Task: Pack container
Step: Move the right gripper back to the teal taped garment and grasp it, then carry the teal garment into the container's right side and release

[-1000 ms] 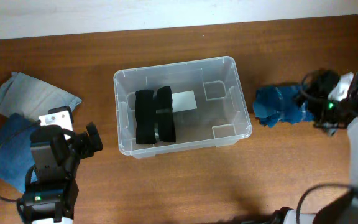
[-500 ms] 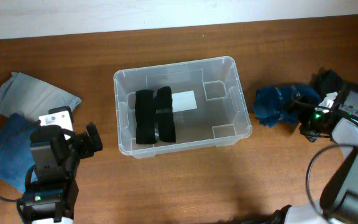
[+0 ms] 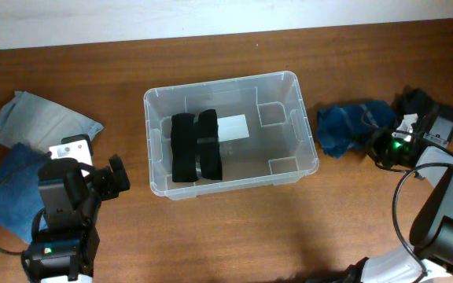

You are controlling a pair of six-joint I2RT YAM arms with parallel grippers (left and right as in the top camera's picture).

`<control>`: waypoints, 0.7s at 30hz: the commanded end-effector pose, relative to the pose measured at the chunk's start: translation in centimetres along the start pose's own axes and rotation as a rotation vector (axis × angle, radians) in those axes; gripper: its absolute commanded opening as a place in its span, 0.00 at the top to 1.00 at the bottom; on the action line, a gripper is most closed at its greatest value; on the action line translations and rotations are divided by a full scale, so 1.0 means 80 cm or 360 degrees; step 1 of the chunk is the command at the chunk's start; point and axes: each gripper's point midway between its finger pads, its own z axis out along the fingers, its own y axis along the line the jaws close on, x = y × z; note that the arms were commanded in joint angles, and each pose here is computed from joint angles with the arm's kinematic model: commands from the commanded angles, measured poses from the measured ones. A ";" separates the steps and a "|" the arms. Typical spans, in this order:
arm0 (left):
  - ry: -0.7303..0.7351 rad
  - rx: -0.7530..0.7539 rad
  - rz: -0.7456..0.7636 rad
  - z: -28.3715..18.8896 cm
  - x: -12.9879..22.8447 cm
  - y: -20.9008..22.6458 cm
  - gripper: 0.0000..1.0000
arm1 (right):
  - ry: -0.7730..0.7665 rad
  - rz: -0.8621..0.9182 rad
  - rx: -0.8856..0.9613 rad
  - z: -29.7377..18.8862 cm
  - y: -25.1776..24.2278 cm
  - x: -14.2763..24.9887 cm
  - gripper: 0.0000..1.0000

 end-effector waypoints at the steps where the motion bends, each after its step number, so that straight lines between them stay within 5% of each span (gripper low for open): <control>1: -0.0037 0.0008 -0.0024 -0.005 -0.013 0.000 0.00 | -0.0053 -0.0153 -0.0184 -0.030 0.054 -0.008 0.96; 7: -0.0037 0.0008 -0.0025 -0.005 -0.013 0.000 0.00 | -0.0231 -0.0599 -0.0318 -0.106 0.162 -0.004 0.96; 13: -0.0036 0.0009 -0.0024 -0.005 -0.013 0.000 0.01 | -0.0347 -0.1089 -0.0472 -0.164 0.277 0.057 0.96; 21: -0.0035 0.0009 -0.0024 -0.004 -0.012 0.000 0.01 | 0.0030 -0.1431 -0.0364 -0.096 0.292 0.167 0.95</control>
